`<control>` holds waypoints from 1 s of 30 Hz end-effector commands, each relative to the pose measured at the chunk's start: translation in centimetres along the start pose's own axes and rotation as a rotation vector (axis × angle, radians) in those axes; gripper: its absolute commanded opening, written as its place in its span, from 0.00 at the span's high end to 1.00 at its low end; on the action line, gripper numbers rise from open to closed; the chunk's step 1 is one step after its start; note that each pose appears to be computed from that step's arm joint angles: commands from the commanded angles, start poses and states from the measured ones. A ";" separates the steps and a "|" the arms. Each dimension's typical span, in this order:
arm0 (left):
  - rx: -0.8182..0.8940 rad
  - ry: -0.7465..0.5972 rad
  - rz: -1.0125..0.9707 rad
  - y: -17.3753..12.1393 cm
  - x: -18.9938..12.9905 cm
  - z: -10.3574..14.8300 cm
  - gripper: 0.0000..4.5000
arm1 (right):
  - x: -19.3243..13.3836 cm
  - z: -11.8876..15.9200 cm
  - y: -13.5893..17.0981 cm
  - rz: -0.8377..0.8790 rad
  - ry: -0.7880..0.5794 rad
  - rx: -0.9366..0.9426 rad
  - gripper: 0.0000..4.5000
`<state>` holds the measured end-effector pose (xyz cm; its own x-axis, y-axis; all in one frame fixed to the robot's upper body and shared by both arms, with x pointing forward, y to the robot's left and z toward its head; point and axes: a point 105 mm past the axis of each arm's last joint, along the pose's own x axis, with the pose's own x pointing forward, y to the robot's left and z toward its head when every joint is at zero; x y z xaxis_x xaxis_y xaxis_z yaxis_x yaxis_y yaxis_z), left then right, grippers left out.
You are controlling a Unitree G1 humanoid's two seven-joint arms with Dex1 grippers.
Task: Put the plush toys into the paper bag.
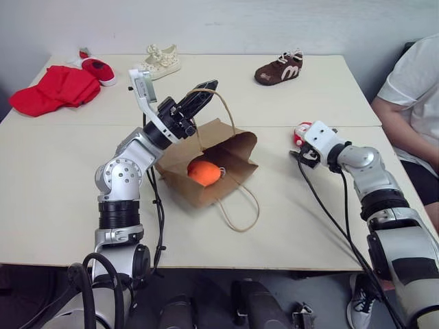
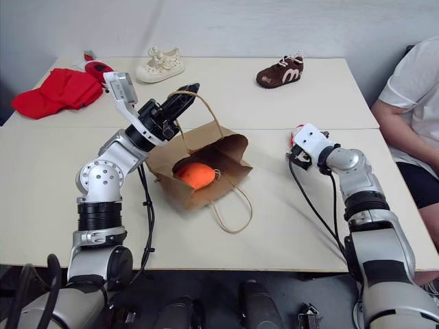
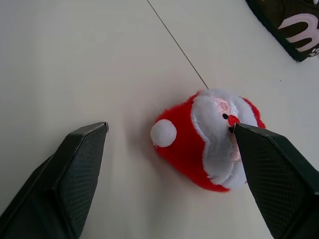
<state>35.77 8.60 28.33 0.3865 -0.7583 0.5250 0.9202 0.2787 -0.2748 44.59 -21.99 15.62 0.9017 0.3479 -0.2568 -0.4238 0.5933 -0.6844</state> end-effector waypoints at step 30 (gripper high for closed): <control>0.028 -0.018 -0.013 -0.6 -0.4 1.0 1.00 | -13.2 14.9 8.4 0.540 -0.789 0.167 0.99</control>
<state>35.70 9.05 27.87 0.4069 -0.7558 0.5129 0.9111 0.2960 -0.2867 29.22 -11.70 21.88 0.3328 0.9428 0.0191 -0.8262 0.3013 -0.4761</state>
